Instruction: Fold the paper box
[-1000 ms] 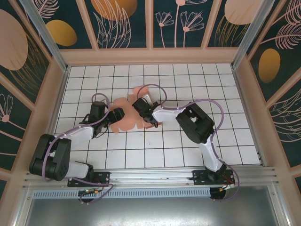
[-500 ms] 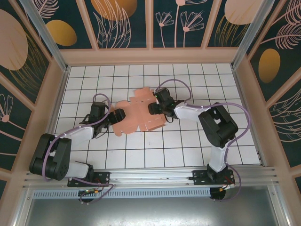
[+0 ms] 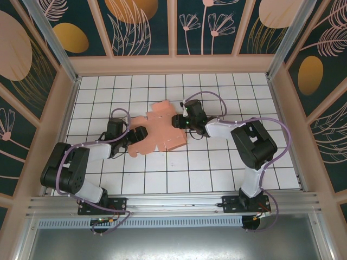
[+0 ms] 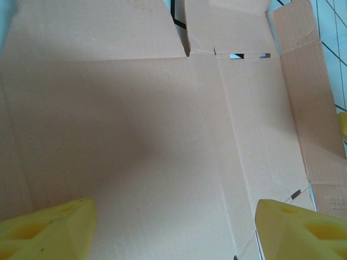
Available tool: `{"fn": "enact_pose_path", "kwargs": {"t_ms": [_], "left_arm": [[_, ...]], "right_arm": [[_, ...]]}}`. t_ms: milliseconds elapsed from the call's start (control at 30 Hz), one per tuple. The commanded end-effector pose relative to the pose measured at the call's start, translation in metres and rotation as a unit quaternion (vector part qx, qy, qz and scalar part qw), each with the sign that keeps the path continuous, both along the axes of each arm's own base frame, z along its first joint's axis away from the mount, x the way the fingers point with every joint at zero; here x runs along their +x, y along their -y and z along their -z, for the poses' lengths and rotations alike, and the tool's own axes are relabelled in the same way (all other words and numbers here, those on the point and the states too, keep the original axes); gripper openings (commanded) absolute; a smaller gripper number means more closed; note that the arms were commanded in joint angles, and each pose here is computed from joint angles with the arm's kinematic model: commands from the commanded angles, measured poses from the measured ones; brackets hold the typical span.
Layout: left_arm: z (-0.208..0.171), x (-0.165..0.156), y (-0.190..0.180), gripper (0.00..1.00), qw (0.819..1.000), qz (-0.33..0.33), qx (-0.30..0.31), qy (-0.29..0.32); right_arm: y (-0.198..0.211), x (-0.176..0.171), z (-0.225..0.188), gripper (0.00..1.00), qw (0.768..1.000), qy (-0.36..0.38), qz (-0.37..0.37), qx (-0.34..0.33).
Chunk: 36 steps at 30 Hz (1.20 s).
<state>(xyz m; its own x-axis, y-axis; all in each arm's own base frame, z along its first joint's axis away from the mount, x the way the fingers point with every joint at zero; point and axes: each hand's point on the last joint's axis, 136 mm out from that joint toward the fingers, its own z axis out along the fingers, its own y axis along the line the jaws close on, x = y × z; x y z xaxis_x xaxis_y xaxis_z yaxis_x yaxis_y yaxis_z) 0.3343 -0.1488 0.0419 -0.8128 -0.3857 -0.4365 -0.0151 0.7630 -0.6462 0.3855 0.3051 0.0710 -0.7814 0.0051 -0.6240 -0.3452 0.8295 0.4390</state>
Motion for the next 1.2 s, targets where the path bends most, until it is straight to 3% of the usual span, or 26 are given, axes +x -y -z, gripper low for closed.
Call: {"fn": "enact_pose_path", "kwargs": {"t_ms": [0,233,333,533,633,800,900,1000,1167], "left_arm": [[0.013,-0.009,0.001,0.77,1.0,0.006,-0.004,-0.024],[0.019,-0.01,0.0,0.77,1.0,0.005,0.003,-0.031],[0.018,-0.01,0.0,0.77,1.0,0.006,0.002,-0.03],[0.017,-0.01,-0.001,0.77,0.999,0.006,0.006,-0.031],[0.018,-0.01,-0.001,0.77,0.999,0.006,0.006,-0.031],[0.017,-0.01,-0.001,0.77,0.999,0.007,0.009,-0.03],[0.015,-0.01,0.0,0.77,1.0,0.009,0.005,-0.029],[0.012,-0.008,0.003,0.77,1.0,0.014,-0.003,-0.025],[-0.002,-0.004,0.0,0.77,1.0,0.001,-0.004,0.006]], "right_arm": [[0.012,0.002,0.016,0.42,0.999,-0.003,0.019,-0.037],[0.017,0.003,0.001,0.64,0.999,0.028,0.018,-0.037],[0.03,0.009,0.001,0.66,0.997,0.037,0.039,-0.048],[0.022,0.004,0.018,0.67,0.999,0.012,0.012,-0.042],[0.02,0.004,0.027,0.55,0.999,-0.001,0.006,-0.046],[0.023,0.003,0.028,0.03,0.998,0.003,0.011,-0.065],[0.025,0.004,0.028,0.0,0.994,0.019,0.011,-0.111],[0.031,0.007,0.032,0.0,0.978,0.046,0.025,-0.2],[0.033,0.01,0.038,0.0,0.931,0.091,0.037,-0.352]]}}
